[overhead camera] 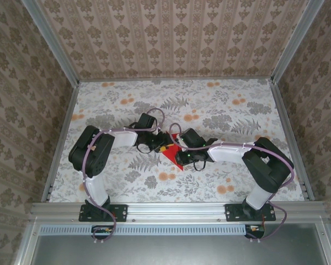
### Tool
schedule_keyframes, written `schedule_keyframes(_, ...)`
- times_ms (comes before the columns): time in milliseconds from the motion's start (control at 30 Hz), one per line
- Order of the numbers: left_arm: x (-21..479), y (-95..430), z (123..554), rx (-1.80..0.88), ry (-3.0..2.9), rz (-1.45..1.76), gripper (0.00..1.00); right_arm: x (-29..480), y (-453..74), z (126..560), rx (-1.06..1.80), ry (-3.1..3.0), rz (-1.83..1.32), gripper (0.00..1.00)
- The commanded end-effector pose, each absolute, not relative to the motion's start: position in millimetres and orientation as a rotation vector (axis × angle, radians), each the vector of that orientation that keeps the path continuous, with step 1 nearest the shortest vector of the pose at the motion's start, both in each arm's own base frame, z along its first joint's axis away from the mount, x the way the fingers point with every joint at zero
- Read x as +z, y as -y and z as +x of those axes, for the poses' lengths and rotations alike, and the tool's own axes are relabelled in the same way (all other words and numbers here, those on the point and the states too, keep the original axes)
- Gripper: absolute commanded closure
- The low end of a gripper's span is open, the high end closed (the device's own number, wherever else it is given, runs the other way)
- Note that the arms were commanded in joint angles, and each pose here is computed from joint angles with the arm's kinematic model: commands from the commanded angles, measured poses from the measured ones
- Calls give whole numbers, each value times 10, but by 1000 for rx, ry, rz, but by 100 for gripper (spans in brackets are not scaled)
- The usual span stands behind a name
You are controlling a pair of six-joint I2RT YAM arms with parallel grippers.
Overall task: Fold a paper plane with a square sheet of paper (fold left side to right side)
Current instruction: Fourth fold the wing at the center of the table.
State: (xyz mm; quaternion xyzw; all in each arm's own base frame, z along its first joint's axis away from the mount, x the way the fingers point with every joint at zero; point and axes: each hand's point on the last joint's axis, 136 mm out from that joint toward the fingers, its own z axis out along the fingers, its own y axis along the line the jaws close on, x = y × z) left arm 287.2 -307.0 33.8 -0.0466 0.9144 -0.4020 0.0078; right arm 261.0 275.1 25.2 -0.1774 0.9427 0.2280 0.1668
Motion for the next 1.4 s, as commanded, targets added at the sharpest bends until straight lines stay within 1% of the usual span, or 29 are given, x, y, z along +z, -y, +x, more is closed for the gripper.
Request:
schedule_keyframes(0, 191, 3040, 2823, -1203, -2923, -183, 56, 336, -2781, 2605, 714, -2675, -487, 80)
schedule_keyframes(267, 175, 3027, 2813, -1193, -2930, -187, 56, 788, -2715, 2742, 885, -2581, -400, 58)
schedule_keyframes(333, 182, 3031, 2818, -1195, -2929, -185, 56, 851, -2685, 2802, 957, -2570, -357, 55)
schedule_keyframes(433, 180, 3030, 2816, -1194, -2929, -184, 56, 851, -2655, 2884, 1010, -2573, -298, 56)
schedule_keyframes(600, 188, 3029, 2816, -1194, -2931, -185, 56, 793, -2759, 2948, 1107, -2583, -263, 61)
schedule_keyframes(833, 204, 3025, 2820, -1193, -2928, -180, 56, 653, -2834, 2949, 1148, -2609, -243, 65)
schedule_keyframes(1033, 204, 3022, 2815, -1191, -2930, -177, 56, 566, -2865, 2936, 1145, -2635, -249, 75)
schedule_keyframes(1200, 207, 3016, 2818, -1190, -2931, -178, 56, 520, -2832, 2934, 1114, -2653, -247, 89)
schedule_keyframes(1367, 208, 3015, 2819, -1186, -2932, -176, 56, 448, -2745, 2921, 1037, -2687, -243, 93)
